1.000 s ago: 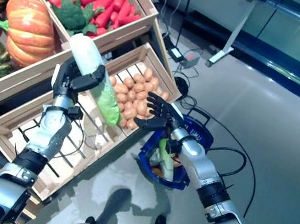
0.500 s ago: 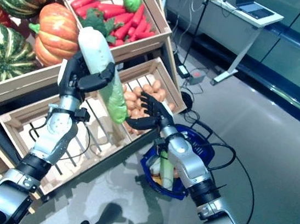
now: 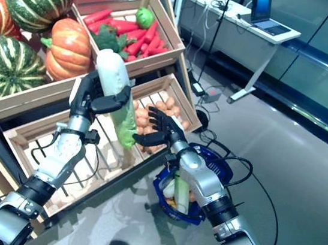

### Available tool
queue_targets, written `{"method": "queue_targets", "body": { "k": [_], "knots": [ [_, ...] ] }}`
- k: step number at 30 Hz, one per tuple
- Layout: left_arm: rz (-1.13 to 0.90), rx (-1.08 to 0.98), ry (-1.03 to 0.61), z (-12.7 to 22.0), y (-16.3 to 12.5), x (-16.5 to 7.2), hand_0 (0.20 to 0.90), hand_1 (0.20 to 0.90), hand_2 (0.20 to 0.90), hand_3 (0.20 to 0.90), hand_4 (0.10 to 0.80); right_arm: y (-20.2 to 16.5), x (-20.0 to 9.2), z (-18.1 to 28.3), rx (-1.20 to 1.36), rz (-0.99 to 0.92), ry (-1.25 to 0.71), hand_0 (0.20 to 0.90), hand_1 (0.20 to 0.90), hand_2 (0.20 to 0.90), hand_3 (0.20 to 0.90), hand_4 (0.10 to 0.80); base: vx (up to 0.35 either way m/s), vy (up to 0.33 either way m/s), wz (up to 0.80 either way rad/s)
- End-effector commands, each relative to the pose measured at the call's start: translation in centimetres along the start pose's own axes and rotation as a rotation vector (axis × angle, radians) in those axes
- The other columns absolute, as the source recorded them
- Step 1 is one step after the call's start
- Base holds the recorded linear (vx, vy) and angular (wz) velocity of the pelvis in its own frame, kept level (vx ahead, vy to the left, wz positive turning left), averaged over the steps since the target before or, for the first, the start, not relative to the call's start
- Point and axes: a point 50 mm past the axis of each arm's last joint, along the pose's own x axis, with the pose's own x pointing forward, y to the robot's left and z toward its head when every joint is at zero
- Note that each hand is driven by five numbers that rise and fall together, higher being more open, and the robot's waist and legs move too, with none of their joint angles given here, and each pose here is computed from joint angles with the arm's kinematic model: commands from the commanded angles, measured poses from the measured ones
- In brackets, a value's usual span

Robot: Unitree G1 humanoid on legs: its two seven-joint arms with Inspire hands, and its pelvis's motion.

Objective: Put vegetables into the basket

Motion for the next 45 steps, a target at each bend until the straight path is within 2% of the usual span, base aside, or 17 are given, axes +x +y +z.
{"method": "queue_targets", "body": {
  "k": [1,6,14,22,30,45],
  "knots": [
    [-0.092,0.012,-0.248,4.4,-2.2,1.3,0.300,0.300,0.300,0.300,0.400,2.0,0.8,6.1,0.018,0.110,-0.230,0.900,0.900,0.900,0.900,0.800,0.000,0.000,0.00],
    [-0.102,0.057,-0.236,3.9,-2.5,1.1,0.300,0.300,0.300,0.300,0.400,2.5,0.7,6.3,0.026,0.169,-0.228,0.900,0.900,0.900,0.900,0.800,0.000,0.000,0.00],
    [-0.076,0.120,-0.204,2.5,-0.9,1.7,0.300,0.300,0.300,0.300,0.400,2.4,0.6,6.6,0.034,0.232,-0.225,0.900,0.900,0.900,0.900,0.800,0.000,0.000,0.00],
    [-0.118,-0.053,-0.266,3.5,-2.2,1.1,0.300,0.300,0.300,0.300,0.400,2.7,1.0,4.7,0.055,0.222,-0.139,0.900,0.900,0.900,0.900,0.800,0.000,0.000,0.00],
    [-0.250,-0.176,-0.335,5.2,-4.5,0.1,0.300,0.300,0.300,0.300,0.400,3.4,1.7,4.4,0.241,0.246,-0.090,0.900,0.900,0.900,0.900,0.800,0.000,0.000,0.00],
    [-0.613,-0.457,-0.203,3.8,-7.6,-1.8,0.300,0.300,0.300,0.300,0.400,2.4,2.9,5.3,0.275,0.276,-0.065,0.900,0.900,0.900,0.900,0.800,0.000,0.000,0.00]
  ]
}}
